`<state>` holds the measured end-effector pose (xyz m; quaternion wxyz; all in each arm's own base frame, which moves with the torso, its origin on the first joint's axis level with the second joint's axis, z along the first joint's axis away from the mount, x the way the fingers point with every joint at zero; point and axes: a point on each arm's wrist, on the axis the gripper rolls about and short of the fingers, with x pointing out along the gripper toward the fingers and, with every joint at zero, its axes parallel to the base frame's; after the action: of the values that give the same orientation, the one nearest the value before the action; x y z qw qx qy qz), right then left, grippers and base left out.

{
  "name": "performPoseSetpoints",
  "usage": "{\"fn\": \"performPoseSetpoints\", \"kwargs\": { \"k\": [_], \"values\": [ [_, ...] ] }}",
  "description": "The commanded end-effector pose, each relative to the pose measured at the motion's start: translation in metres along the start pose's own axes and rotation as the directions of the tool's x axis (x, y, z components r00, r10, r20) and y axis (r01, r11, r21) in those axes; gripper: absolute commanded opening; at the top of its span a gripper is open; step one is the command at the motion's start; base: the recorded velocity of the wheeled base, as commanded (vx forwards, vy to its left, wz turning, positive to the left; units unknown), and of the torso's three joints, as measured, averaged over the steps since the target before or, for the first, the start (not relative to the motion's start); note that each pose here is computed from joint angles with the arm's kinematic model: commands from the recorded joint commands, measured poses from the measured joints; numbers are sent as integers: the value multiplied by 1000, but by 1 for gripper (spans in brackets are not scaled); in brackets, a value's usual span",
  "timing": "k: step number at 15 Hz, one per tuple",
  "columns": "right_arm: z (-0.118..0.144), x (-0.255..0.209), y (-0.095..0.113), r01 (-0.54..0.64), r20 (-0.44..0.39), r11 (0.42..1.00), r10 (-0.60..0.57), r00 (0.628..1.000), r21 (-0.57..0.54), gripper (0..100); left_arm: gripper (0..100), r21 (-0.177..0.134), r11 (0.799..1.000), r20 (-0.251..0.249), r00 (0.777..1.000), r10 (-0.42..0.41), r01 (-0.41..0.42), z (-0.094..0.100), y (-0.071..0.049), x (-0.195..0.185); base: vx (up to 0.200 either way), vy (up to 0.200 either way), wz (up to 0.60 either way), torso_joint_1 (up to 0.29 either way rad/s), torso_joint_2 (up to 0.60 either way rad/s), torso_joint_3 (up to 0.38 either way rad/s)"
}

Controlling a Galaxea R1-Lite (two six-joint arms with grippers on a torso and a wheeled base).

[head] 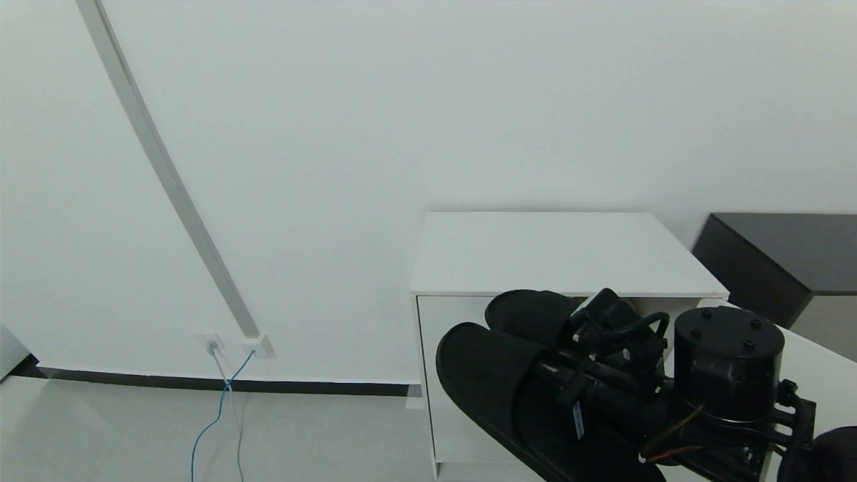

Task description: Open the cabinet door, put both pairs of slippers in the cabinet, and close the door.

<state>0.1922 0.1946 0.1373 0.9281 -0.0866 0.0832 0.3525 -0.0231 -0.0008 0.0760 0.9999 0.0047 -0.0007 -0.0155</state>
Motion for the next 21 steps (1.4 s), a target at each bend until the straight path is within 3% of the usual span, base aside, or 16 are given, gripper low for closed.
{"fn": "performPoseSetpoints", "kwargs": {
  "k": [1,21],
  "values": [
    [-1,1,1,-3,-3,1000,3,1000,-1,0,0,0,1000,-1,1000,0,0,0,0,0,0,0,0,0,0,0],
    [-2,-2,2,-8,-7,1000,8,1000,-1,0,0,0,1000,-1,1000,0,0,0,0,0,0,-200,0,2,3,1]
  ]
}}
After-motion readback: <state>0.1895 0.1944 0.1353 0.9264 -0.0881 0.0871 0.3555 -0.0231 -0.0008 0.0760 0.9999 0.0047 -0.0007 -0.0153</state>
